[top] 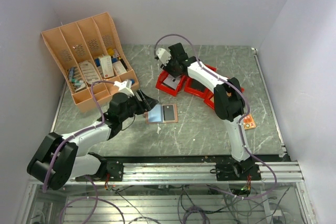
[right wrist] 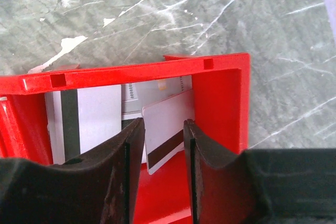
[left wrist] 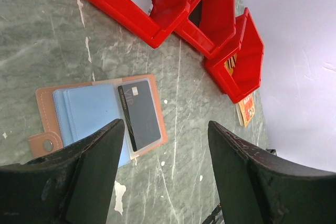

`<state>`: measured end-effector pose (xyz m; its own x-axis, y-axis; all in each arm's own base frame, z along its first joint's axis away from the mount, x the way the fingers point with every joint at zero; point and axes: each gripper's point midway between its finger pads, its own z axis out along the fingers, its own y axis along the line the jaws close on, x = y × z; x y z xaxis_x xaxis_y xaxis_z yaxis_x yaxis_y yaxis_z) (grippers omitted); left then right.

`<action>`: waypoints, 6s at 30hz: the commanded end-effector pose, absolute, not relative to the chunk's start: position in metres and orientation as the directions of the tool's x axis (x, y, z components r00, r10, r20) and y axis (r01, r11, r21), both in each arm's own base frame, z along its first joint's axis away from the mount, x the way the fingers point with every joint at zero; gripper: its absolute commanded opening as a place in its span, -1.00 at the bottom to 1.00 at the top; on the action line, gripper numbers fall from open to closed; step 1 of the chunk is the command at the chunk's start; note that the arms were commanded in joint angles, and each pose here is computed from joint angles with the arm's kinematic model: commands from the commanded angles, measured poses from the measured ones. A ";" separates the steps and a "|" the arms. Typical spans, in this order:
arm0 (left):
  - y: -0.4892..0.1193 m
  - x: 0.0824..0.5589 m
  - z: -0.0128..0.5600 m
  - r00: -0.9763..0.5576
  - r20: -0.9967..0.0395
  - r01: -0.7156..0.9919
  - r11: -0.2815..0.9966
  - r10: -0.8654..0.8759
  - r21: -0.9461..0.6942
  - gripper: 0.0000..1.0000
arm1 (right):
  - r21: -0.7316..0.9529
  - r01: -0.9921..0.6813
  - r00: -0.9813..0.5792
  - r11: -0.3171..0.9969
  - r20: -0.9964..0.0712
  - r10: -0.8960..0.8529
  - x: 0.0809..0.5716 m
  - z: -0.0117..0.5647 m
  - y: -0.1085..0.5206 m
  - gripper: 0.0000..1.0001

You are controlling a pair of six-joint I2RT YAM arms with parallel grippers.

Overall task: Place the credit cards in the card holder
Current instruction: Pick up the credit card from the storage box, then adjust the credit card in the storage box, then pick up the credit card from the storage box.

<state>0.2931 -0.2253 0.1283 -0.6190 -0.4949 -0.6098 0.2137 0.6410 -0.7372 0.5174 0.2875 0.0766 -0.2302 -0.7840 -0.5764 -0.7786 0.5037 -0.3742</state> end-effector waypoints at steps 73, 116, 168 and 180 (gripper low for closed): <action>-0.199 0.279 0.139 -0.564 -0.642 0.180 0.681 -0.520 -0.710 0.52 | 0.687 -0.589 -0.798 0.426 -0.579 -0.169 0.496 0.070 0.282 -0.66; -0.193 0.274 0.141 -0.553 -0.649 0.173 0.689 -0.523 -0.703 0.53 | 0.657 -0.651 -0.750 0.381 -0.635 -0.186 0.496 0.101 0.284 -1.00; -0.209 0.269 0.159 -0.552 -0.616 0.262 0.584 -0.562 -0.768 0.51 | 0.361 -0.909 -0.396 0.206 -0.903 -0.165 0.423 0.247 0.257 -1.00; -0.236 0.236 0.217 -0.523 -0.629 0.573 0.310 -0.575 -0.759 0.60 | 0.600 -0.800 -0.592 -0.012 -0.792 -0.152 0.313 0.219 0.263 -1.00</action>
